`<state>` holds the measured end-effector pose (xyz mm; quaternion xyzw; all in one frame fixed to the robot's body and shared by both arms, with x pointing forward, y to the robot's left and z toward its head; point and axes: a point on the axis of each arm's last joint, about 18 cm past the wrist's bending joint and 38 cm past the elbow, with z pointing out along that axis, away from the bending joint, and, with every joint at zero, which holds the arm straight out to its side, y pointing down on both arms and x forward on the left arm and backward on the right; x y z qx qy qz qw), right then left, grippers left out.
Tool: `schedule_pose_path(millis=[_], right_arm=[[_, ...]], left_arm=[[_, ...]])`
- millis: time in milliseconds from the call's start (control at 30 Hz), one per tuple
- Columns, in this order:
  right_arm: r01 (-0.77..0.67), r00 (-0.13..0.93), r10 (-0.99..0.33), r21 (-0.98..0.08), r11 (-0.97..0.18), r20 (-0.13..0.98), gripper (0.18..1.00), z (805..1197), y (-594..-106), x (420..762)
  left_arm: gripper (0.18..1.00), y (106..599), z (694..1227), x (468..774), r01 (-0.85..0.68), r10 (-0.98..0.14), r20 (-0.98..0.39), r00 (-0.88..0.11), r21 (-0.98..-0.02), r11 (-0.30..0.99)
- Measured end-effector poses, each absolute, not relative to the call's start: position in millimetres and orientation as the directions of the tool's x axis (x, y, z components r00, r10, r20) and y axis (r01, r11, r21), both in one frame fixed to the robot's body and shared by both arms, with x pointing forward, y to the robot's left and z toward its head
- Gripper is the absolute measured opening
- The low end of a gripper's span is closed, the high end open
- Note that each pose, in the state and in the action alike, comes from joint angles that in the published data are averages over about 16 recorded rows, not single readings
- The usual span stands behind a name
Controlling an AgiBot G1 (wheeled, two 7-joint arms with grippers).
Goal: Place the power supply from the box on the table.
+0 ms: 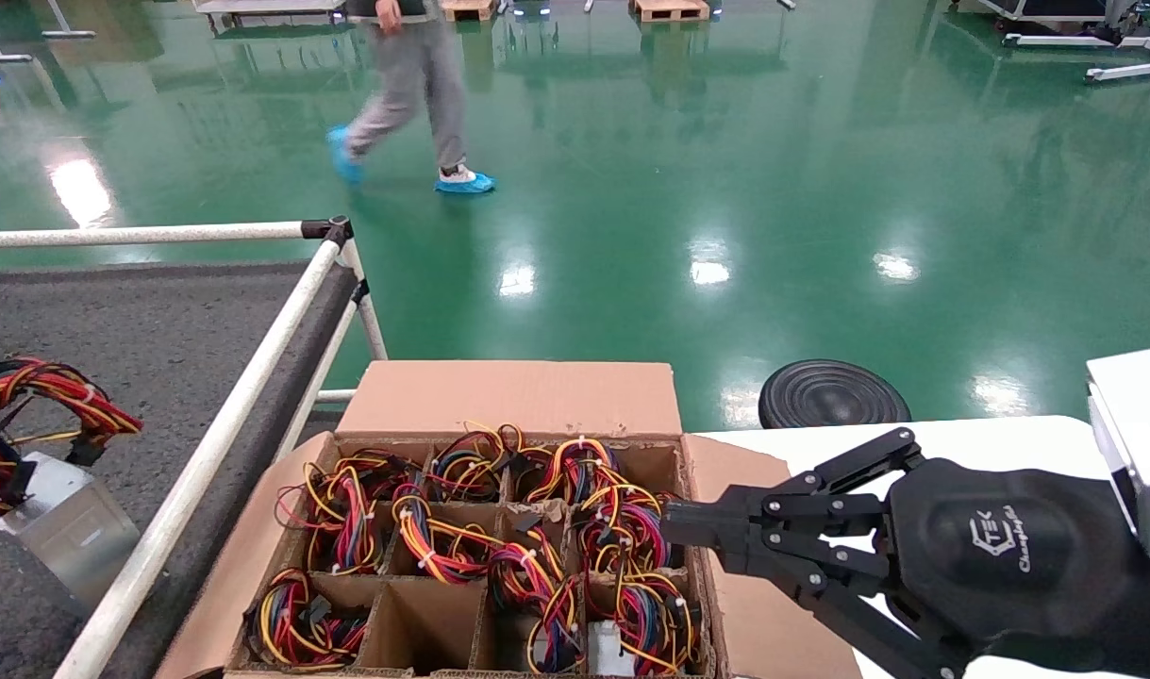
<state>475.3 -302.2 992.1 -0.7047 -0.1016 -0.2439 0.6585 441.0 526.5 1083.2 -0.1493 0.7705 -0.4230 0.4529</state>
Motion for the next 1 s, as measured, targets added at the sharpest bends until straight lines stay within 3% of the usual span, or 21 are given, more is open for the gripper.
schedule_pose_path(millis=[233,633,1000], right_arm=[[0.464,0.86,-0.178,-0.879,-0.112,0.477,0.194,992,-302,475],[0.464,0.86,-0.178,-0.879,-0.112,0.477,0.194,992,-302,475],[0.464,0.86,-0.178,-0.879,-0.112,0.477,0.198,992,-302,475]], left_arm=[[0.932,514,1091,448,0.186,-0.579,-0.599,-0.553,-0.766,0.615],[1.0,504,1095,453,0.21,-0.549,-0.617,-0.563,-0.75,0.627],[1.0,497,1095,456,0.224,-0.536,-0.62,-0.573,-0.747,0.626]])
